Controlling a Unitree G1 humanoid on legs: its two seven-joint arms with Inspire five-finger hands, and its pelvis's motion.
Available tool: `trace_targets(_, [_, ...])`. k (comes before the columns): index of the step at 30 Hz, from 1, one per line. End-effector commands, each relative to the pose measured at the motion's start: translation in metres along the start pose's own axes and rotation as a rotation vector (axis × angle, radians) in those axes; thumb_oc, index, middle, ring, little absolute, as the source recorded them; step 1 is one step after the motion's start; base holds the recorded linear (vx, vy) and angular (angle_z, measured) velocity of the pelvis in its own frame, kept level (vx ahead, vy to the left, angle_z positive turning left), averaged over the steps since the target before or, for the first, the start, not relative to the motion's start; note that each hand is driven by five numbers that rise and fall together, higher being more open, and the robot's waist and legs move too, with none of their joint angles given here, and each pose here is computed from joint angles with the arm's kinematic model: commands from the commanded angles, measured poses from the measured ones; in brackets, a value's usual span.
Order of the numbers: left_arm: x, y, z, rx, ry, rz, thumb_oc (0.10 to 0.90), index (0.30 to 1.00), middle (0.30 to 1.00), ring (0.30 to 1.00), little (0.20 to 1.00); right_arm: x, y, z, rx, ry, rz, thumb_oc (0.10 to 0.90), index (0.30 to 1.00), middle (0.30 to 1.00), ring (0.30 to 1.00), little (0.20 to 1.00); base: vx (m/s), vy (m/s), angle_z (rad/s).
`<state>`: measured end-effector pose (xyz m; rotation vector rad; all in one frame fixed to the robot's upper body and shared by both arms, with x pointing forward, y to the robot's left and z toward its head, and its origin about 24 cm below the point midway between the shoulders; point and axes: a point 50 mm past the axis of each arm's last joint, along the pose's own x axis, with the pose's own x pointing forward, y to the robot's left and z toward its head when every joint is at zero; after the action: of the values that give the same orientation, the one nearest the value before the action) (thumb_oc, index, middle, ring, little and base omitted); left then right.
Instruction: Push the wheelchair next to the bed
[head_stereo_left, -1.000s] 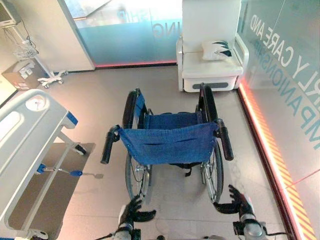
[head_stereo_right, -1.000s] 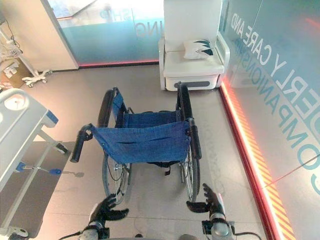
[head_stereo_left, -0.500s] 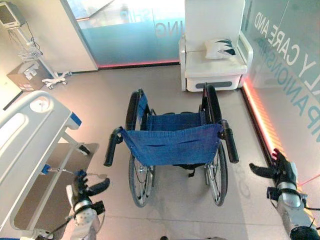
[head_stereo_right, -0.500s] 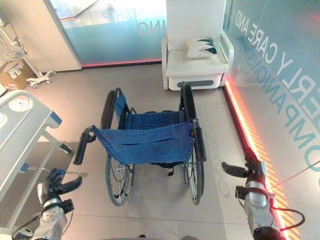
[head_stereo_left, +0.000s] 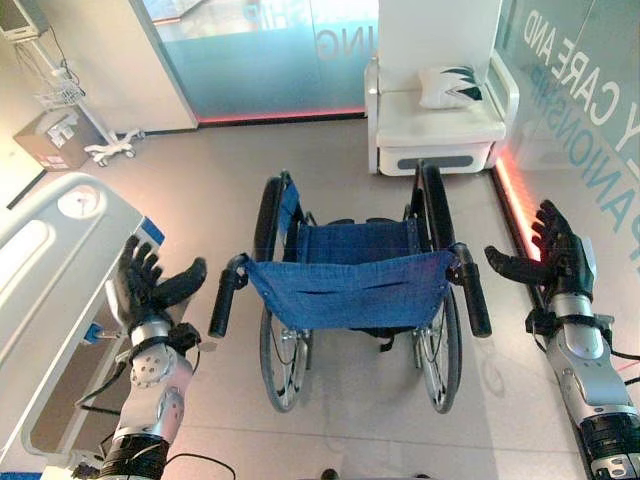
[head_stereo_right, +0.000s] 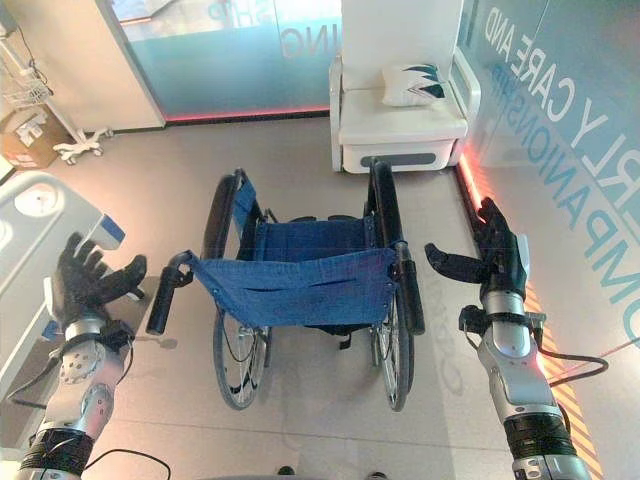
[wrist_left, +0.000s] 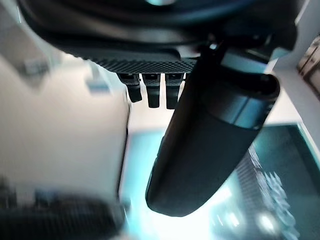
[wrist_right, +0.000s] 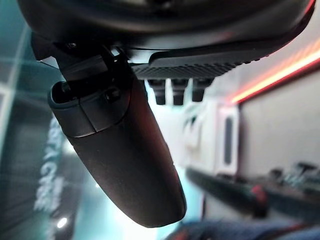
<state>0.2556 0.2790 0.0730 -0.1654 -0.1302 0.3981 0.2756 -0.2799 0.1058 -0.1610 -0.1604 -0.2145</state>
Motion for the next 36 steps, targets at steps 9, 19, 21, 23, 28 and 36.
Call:
trace_targets(9, [-0.008, -0.019, 0.086, -0.11, -0.416, -0.413, 0.8, 0.9, 0.9, 0.9, 0.9, -0.006, 0.017, 0.063, 0.172, -0.3, 0.301, 0.8, 0.9, 0.9, 0.9, 0.9, -0.02, -0.017, -0.03])
trace_targets(19, [-0.002, 0.006, 0.084, 0.468, -0.377, -0.248, 0.8, 0.9, 0.9, 0.9, 0.9, -0.015, 0.016, 0.059, 0.065, -0.226, 0.397, 0.8, 0.9, 0.9, 0.9, 0.9, -0.01, -0.008, -0.01])
trace_targets(21, [0.0, 0.012, 0.086, 0.558, -0.389, -0.184, 0.8, 0.9, 0.9, 0.9, 0.9, -0.015, 0.016, 0.06, 0.056, -0.228, 0.395, 0.8, 0.9, 0.9, 0.9, 0.9, 0.0, 0.0, 0.0])
trace_targets(23, [0.002, 0.021, 0.09, 0.678, -0.414, -0.106, 0.8, 0.9, 0.9, 0.9, 0.9, -0.015, 0.015, 0.06, 0.032, -0.228, 0.389, 0.8, 0.9, 0.9, 0.9, 0.9, 0.0, -0.001, 0.02])
trace_targets(28, [-0.001, 0.044, 0.114, 1.005, -0.575, 0.191, 0.8, 0.9, 0.9, 0.9, 0.9, -0.018, 0.009, 0.057, -0.18, -0.177, 0.327, 0.8, 0.9, 0.9, 0.9, 0.9, 0.0, 0.0, 0.01])
trace_targets(36, [-0.013, 0.052, 0.133, 1.217, -0.615, 0.297, 0.8, 0.9, 0.9, 0.9, 0.9, -0.025, -0.025, 0.042, -0.743, 0.013, 0.156, 0.8, 0.9, 0.9, 0.9, 0.9, -0.01, 0.0, -0.01])
